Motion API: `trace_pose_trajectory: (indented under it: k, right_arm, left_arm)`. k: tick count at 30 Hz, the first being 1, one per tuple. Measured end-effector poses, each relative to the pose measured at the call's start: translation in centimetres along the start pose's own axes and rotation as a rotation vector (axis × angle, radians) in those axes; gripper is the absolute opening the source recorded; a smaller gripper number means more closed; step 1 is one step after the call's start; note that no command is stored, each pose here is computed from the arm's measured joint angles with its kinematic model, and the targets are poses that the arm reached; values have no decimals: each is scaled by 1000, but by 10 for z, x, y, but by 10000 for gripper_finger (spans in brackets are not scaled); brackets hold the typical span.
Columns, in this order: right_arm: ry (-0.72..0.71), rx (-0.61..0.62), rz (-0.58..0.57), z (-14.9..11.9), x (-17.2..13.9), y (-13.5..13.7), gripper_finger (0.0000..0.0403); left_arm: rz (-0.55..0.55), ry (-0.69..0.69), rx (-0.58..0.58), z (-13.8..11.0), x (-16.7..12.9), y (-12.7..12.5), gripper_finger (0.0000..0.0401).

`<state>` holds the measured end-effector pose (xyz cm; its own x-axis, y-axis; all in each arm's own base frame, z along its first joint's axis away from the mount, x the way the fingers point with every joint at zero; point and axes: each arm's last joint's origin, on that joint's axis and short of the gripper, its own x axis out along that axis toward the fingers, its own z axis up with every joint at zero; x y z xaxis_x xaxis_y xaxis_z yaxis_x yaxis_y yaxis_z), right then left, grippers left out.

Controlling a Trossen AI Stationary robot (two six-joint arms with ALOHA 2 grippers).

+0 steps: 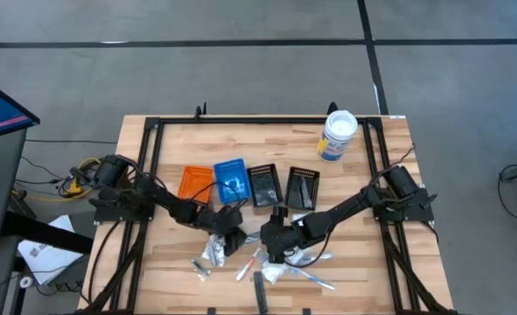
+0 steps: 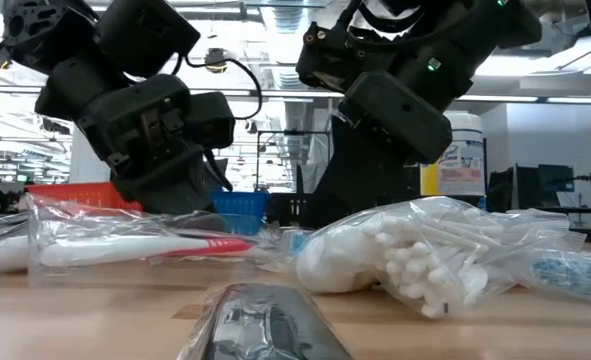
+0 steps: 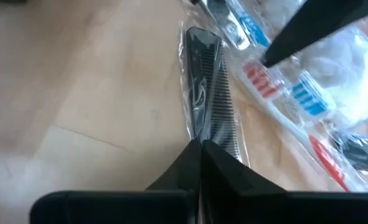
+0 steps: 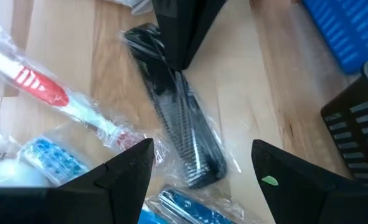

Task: Pick & Place Travel size toiletries
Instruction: Put the black comb into the right black bin

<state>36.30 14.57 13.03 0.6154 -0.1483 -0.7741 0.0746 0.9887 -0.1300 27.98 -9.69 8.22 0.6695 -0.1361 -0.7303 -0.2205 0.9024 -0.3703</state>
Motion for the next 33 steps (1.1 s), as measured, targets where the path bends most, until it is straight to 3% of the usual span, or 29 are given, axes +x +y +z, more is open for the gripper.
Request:
trace_pose_trajectory:
  k: [5,12,22,33]
  right_arm:
    - [1,-3,3,0,0,1,265]
    - [0,-18,7,2,-3,4,265]
    - [-69,-124,35,24,-12,13,265]
    - [-110,-67,27,34,-9,3,265]
  left_arm:
    - [58,-33,49,-7,-8,-10,2]
    - [210,-183,170,-2,-51,-27,1]
    - [195,-242,205,2,-79,-40,1]
    - [192,-252,217,-1,-81,-43,1]
